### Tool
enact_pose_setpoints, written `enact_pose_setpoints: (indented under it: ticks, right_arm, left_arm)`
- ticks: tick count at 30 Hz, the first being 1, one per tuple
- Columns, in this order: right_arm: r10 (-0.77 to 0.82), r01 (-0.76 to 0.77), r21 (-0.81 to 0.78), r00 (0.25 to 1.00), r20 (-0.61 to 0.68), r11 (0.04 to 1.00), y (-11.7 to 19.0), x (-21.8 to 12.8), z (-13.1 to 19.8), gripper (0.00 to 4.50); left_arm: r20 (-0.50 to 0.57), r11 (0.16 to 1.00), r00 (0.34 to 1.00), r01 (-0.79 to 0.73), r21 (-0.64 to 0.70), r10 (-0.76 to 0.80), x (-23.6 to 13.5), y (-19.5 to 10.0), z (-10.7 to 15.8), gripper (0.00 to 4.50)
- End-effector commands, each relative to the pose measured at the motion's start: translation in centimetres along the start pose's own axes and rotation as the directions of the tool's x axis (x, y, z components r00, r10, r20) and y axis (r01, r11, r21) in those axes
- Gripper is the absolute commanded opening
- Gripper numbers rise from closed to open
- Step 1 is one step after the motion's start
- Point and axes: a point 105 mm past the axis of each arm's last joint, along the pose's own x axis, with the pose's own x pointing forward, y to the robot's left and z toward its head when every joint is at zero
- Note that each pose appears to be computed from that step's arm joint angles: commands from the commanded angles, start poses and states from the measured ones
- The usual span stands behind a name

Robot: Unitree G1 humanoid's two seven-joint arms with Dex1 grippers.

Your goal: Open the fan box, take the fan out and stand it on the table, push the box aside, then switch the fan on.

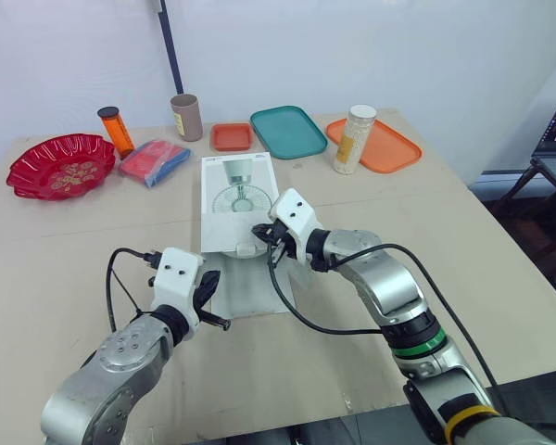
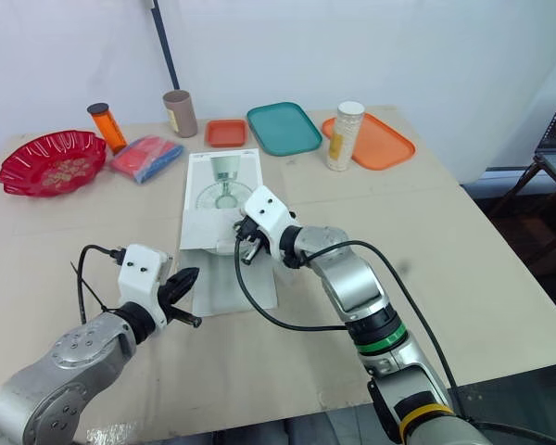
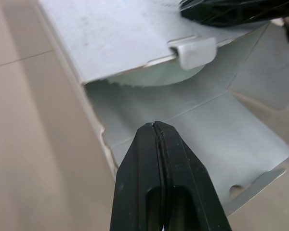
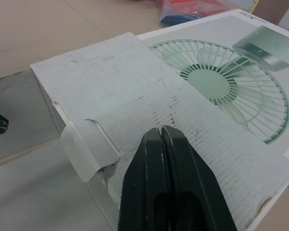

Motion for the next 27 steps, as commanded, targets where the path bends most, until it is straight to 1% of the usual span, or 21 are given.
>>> enact_pose_setpoints:
  ticks: [1, 6, 13, 19, 27]
  right_arm:
    - [0.028, -0.028, 0.005, 0.999, -0.041, 1.0, 0.7, 0.3, -1.2, 0.03]
    - [0.032, -0.032, -0.005, 0.998, -0.045, 0.999, 0.7, 0.4, -1.3, 0.03]
    - [0.037, -0.038, -0.02, 0.998, -0.054, 0.999, 0.7, 0.4, -1.6, 0.03]
    - [0.039, -0.04, -0.03, 0.998, -0.055, 0.999, 0.8, 0.4, -1.6, 0.03]
    - [0.046, -0.049, -0.053, 0.997, -0.057, 0.997, 1.0, 0.5, -1.8, 0.03]
  left_arm:
    - [0.034, 0.999, 0.999, -0.037, 0.022, 0.037, -0.8, 1.0, 0.6, 0.0]
    - [0.022, 0.995, 0.996, -0.083, 0.059, 0.082, -0.8, 3.2, 0.2, 0.0]
    - [0.05, 0.988, 0.992, -0.12, 0.098, 0.116, 0.4, 5.7, 0.4, 0.0]
    - [0.075, 0.987, 0.993, -0.103, 0.123, 0.094, 1.3, 6.3, 0.6, 0.0]
    - [0.105, 0.983, 0.992, -0.083, 0.165, 0.067, 2.6, 7.3, 1.8, 0.0]
